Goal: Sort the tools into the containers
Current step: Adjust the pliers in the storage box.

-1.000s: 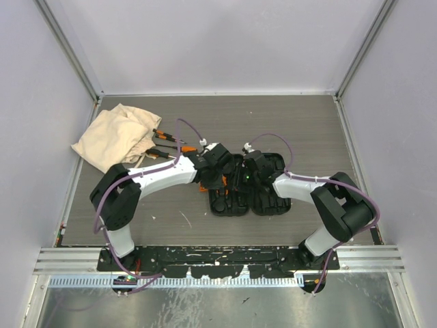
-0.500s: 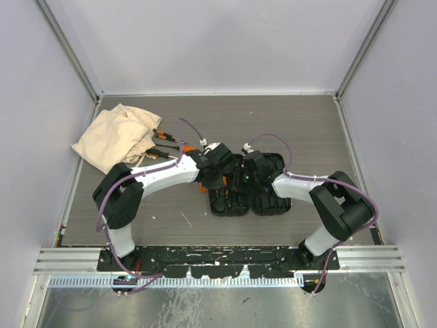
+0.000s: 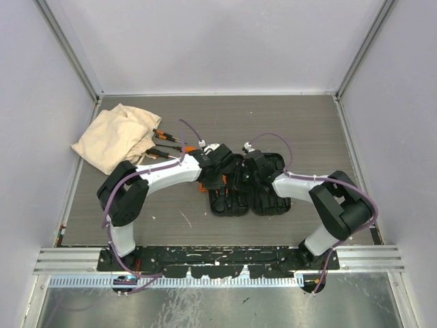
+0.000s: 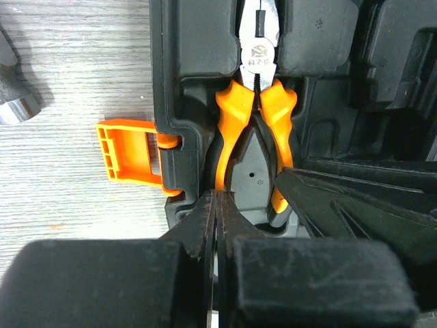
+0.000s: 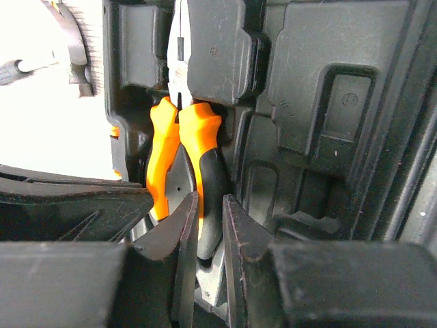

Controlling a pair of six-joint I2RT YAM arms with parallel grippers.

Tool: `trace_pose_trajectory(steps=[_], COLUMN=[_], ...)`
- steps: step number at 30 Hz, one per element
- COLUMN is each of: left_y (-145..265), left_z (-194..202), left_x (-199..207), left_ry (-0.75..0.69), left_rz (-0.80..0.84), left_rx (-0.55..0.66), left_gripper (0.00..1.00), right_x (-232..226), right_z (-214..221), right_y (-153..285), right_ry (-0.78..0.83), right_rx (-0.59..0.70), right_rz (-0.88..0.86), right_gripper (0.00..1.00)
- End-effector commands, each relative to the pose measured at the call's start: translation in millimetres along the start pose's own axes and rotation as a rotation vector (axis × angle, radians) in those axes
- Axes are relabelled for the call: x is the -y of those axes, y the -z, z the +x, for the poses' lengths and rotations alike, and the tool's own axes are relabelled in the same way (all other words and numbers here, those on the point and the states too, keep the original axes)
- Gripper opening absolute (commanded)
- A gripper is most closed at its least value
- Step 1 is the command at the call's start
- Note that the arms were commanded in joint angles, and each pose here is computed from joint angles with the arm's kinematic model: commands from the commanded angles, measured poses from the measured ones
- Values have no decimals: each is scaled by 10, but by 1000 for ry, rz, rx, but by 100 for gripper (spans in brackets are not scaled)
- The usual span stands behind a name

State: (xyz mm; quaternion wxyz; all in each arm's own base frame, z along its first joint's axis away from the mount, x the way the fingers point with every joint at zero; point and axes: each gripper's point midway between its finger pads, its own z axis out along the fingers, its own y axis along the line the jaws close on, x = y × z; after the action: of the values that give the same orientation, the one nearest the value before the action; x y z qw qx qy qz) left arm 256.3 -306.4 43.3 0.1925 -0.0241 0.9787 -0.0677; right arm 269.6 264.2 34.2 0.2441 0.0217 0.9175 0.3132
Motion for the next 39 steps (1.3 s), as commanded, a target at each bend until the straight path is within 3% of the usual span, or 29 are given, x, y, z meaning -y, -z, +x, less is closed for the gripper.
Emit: trace_pose_trajectory(steps=[1,14,27,34,39], left_y=[-401,-388,-426,-283,-20], left_z=[559,536,608,496,261], left_x=[-526,-441,-433,-365,-198], left_ry=[-53,-62,-60,-60,-62], left_rz=[-204,-151,-105,-57,19], left_rx=[-161,-154,-157,-113,-40], left_gripper=[0,0,0,0,8], right_x=[32,661,1054,825,428], right_z=[78,265,809,643,325], right_y=[-29,-69,-169,-71,36], right_ry=[-9,-5,-15,-12,11], right_rx=[-26,-71,-193,-133,-43], right_rz=[7,316,414,334,210], right_gripper=[4,0,0,1,10])
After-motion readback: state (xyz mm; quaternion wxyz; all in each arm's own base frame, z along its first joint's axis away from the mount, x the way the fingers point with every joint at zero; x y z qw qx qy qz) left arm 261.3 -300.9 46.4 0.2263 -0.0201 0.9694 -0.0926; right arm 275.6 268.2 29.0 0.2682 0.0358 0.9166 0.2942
